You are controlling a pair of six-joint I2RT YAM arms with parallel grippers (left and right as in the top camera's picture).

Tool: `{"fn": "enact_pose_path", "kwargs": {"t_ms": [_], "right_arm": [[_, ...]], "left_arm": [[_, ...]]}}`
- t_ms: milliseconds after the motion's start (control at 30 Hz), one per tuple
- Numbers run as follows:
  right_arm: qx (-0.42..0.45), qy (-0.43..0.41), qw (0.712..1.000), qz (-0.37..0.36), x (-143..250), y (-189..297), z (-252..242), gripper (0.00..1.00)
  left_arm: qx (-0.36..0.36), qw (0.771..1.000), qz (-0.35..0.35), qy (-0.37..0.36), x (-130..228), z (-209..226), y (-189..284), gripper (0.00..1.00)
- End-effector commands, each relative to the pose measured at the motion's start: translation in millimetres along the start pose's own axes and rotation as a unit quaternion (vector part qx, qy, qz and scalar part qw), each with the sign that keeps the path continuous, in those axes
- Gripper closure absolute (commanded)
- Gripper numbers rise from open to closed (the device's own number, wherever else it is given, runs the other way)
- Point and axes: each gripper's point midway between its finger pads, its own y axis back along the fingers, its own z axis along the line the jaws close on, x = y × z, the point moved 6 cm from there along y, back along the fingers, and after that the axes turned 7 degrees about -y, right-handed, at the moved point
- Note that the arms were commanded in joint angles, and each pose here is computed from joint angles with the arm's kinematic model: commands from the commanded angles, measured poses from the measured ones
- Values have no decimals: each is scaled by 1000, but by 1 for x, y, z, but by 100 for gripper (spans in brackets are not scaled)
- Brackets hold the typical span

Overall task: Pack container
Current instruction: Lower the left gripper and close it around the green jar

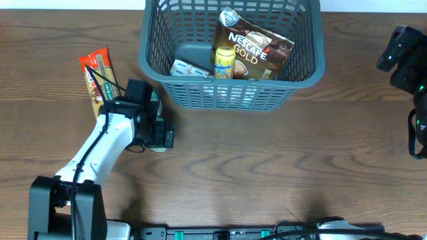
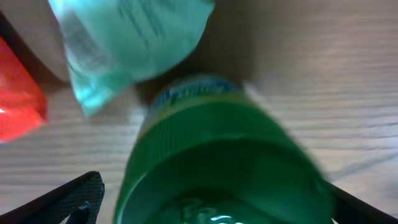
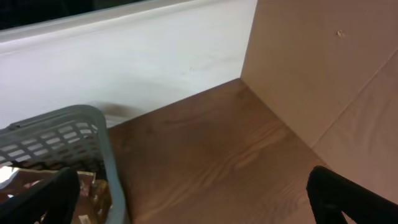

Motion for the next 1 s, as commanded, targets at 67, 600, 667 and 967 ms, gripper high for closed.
{"fn": "enact_pose_path", "kwargs": {"t_ms": [67, 600, 667, 967], "right_arm": [[5, -8, 1000, -1, 0, 0, -2, 1], [5, -8, 1000, -1, 0, 0, -2, 1], [5, -8, 1000, -1, 0, 0, -2, 1], [5, -8, 1000, -1, 0, 0, -2, 1]], "left_arm": [[-6, 1000, 9, 6, 4, 2, -7, 1], [-5, 1000, 6, 6, 3, 1, -7, 46], [-5, 1000, 6, 6, 3, 1, -7, 59], [-5, 1000, 7, 6, 3, 1, -7, 94]]}}
